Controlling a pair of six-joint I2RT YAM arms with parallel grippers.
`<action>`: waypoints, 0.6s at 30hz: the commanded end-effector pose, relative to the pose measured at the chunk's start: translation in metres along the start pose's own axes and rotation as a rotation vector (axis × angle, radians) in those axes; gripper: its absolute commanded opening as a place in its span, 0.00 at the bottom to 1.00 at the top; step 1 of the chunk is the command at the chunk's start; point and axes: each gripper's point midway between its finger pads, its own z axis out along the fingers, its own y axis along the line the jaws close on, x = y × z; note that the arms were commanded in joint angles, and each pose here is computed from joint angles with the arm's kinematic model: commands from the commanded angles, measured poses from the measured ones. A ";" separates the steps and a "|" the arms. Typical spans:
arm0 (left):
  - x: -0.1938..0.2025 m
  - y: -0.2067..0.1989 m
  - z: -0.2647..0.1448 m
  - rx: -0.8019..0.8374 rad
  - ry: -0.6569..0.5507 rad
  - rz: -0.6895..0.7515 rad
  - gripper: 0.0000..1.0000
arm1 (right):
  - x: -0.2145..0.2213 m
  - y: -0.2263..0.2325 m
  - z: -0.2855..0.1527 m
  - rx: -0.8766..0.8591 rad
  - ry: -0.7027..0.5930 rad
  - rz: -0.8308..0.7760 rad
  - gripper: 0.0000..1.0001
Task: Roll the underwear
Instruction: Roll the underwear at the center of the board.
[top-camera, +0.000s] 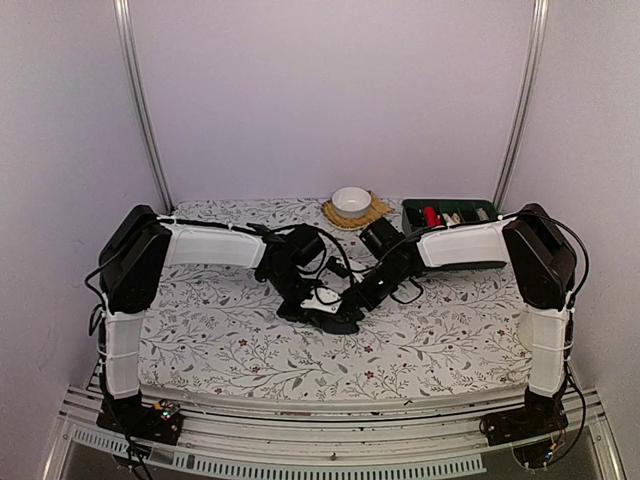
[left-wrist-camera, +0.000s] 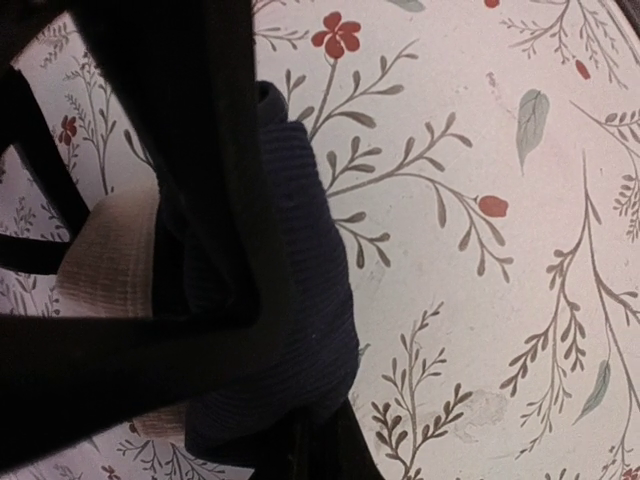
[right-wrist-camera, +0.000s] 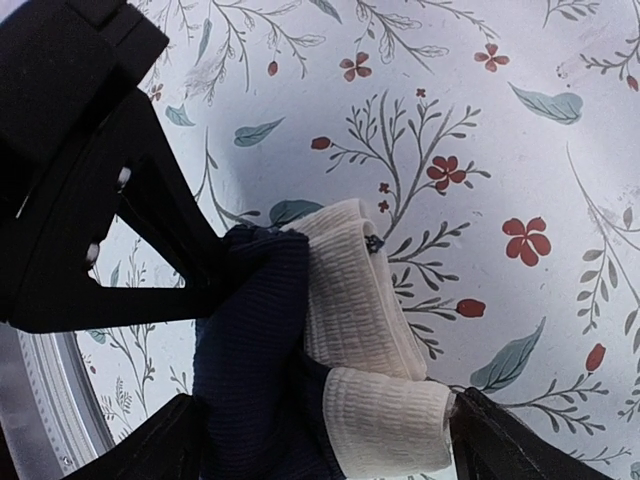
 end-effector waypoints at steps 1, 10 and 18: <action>0.038 -0.043 0.033 0.190 0.110 -0.157 0.00 | 0.003 0.023 0.009 -0.087 0.001 -0.038 0.88; 0.036 -0.036 0.029 0.175 0.096 -0.172 0.00 | 0.011 0.024 0.020 -0.120 0.024 -0.034 0.64; 0.037 -0.035 0.027 0.171 0.090 -0.184 0.00 | 0.013 0.019 0.017 -0.079 0.028 -0.051 0.45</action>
